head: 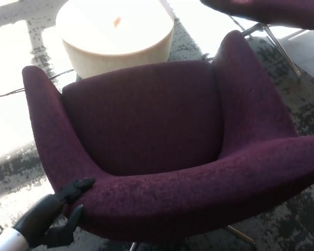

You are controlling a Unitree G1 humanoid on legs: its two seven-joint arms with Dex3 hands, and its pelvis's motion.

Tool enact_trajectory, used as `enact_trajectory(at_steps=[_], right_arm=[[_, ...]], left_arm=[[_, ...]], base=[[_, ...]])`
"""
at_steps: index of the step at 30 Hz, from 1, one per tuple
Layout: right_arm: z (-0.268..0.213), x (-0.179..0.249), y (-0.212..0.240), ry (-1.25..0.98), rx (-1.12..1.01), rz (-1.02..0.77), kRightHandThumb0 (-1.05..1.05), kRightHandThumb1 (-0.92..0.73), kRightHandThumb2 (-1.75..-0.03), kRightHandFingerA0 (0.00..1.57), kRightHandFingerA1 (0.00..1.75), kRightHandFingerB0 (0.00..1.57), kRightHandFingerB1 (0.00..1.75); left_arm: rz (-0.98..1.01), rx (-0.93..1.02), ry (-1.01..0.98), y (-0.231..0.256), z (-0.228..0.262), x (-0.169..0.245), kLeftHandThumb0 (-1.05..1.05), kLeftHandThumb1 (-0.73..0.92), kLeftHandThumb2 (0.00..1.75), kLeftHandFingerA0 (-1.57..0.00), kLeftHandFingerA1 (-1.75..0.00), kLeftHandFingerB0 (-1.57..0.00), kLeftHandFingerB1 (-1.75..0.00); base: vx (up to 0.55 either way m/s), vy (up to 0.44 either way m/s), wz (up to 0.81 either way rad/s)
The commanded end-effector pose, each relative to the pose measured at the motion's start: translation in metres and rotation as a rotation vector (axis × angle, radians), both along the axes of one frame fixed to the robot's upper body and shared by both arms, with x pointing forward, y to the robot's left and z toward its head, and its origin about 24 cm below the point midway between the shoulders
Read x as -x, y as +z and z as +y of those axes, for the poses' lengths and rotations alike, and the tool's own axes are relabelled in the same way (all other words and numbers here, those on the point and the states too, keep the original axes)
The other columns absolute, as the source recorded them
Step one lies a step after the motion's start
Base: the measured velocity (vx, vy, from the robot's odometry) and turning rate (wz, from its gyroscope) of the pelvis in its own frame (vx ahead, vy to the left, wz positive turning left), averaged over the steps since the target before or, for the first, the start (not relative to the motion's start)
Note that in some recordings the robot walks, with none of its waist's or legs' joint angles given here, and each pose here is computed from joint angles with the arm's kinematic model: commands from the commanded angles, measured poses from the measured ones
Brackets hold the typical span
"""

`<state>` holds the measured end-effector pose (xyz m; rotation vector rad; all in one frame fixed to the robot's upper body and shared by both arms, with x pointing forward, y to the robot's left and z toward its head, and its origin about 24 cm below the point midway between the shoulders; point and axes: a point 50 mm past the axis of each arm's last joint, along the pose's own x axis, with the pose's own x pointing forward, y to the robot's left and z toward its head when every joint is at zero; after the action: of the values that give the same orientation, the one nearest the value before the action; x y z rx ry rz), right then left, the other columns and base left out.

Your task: The robot stands in front of a sofa and uses its left hand to push the left side of the sofa

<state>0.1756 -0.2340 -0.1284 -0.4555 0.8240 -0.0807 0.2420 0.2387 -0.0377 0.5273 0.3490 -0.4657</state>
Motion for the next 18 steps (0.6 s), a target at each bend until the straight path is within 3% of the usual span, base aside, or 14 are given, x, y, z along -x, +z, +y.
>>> enact_trajectory(at_steps=[1,3,4,5,7,8,9,10,12,13,14,16,17,18], right_arm=[[-0.006,0.009,-0.003,-0.031,0.008,0.021,-0.64,-0.7,-1.38,0.08,0.7,0.0,0.59],[-0.006,0.011,-0.003,-0.04,-0.004,0.015,-0.64,-0.7,-1.38,0.05,0.69,0.0,0.59],[-0.006,0.011,-0.003,-0.04,-0.002,0.012,-0.66,-0.71,-1.39,0.02,0.68,0.0,0.59],[-0.006,0.011,-0.003,-0.042,-0.006,0.012,-0.65,-0.72,-1.39,0.0,0.66,0.0,0.57],[-0.006,0.01,-0.003,-0.046,-0.011,0.01,-0.65,-0.72,-1.39,0.0,0.66,0.0,0.57],[-0.006,0.009,-0.003,-0.036,0.006,0.015,-0.63,-0.72,-1.38,0.02,0.66,0.0,0.57],[-0.006,0.01,-0.003,-0.039,0.0,0.015,-0.64,-0.72,-1.38,0.0,0.66,0.01,0.57],[-0.005,0.01,-0.003,-0.04,-0.003,0.016,-0.64,-0.72,-1.38,0.0,0.66,0.0,0.58],[-0.005,0.011,-0.003,-0.044,-0.009,0.017,-0.62,-0.74,-1.33,0.0,0.74,0.0,0.48],[-0.005,0.012,-0.004,-0.05,-0.016,0.016,-0.63,-0.71,-1.38,0.0,0.66,0.0,0.58],[-0.006,0.012,-0.004,-0.051,-0.019,0.019,-0.63,-0.72,-1.37,0.0,0.66,0.0,0.57],[-0.006,0.013,-0.004,-0.053,-0.023,0.018,-0.63,-0.72,-1.37,0.0,0.66,0.0,0.57],[-0.006,0.013,-0.004,-0.061,-0.028,0.019,-0.63,-0.71,-1.37,0.0,0.66,0.0,0.56],[-0.006,0.014,-0.004,-0.064,-0.029,0.02,-0.62,-0.71,-1.37,0.0,0.65,0.0,0.56]], left_arm=[[0.157,-0.016,0.064,-0.025,0.037,0.043,-0.85,0.92,0.76,-0.11,-0.25,-0.13,-0.26],[0.153,-0.01,0.099,-0.024,0.045,0.045,-0.86,0.92,0.75,-0.11,-0.24,-0.13,-0.27],[0.149,-0.011,0.115,-0.023,0.05,0.047,-0.92,0.81,0.91,-0.08,-0.23,-0.13,-0.3],[0.145,-0.01,0.133,-0.022,0.054,0.048,-0.85,0.92,0.76,-0.11,-0.24,-0.12,-0.26],[0.143,-0.011,0.153,-0.022,0.059,0.047,-0.87,0.92,0.76,-0.11,-0.25,-0.13,-0.27],[0.133,-0.01,0.176,-0.021,0.062,0.048,-0.79,0.76,1.14,-0.04,-0.36,-0.07,-0.39],[0.138,-0.012,0.201,-0.022,0.068,0.052,-0.81,0.76,1.14,-0.04,-0.41,-0.08,-0.41],[0.144,-0.004,0.23,-0.023,0.071,0.054,-0.37,0.45,1.08,0.0,-0.48,0.0,-0.46],[0.151,0.007,0.25,-0.024,0.075,0.058,-0.37,0.44,1.07,-0.01,-0.48,-0.01,-0.46],[0.163,0.038,0.281,-0.025,0.078,0.062,-0.37,0.44,1.07,0.0,-0.48,0.0,-0.46],[0.172,0.074,0.319,-0.027,0.081,0.065,-0.87,0.75,1.13,-0.04,-0.37,-0.06,-0.39],[0.176,0.084,0.334,-0.028,0.082,0.067,-0.87,0.75,1.13,-0.04,-0.37,-0.06,-0.39],[0.181,0.092,0.352,-0.029,0.085,0.072,-0.93,0.78,0.89,-0.09,-0.23,-0.12,-0.31],[0.184,0.1,0.371,-0.03,0.087,0.076,-0.79,0.72,1.12,-0.04,-0.32,-0.06,-0.38]], base=[[0.0,0.0,0.0],[0.0,0.0,0.0],[0.0,0.0,0.0],[0.0,0.0,0.0],[0.0,0.0,0.0],[0.0,0.0,0.0],[0.0,0.0,0.0],[0.0,0.0,0.0],[0.0,0.0,0.0],[0.0,0.0,0.0],[0.0,0.0,0.16],[0.0,0.0,0.1],[0.0,0.0,0.1],[0.0,0.0,0.09]])
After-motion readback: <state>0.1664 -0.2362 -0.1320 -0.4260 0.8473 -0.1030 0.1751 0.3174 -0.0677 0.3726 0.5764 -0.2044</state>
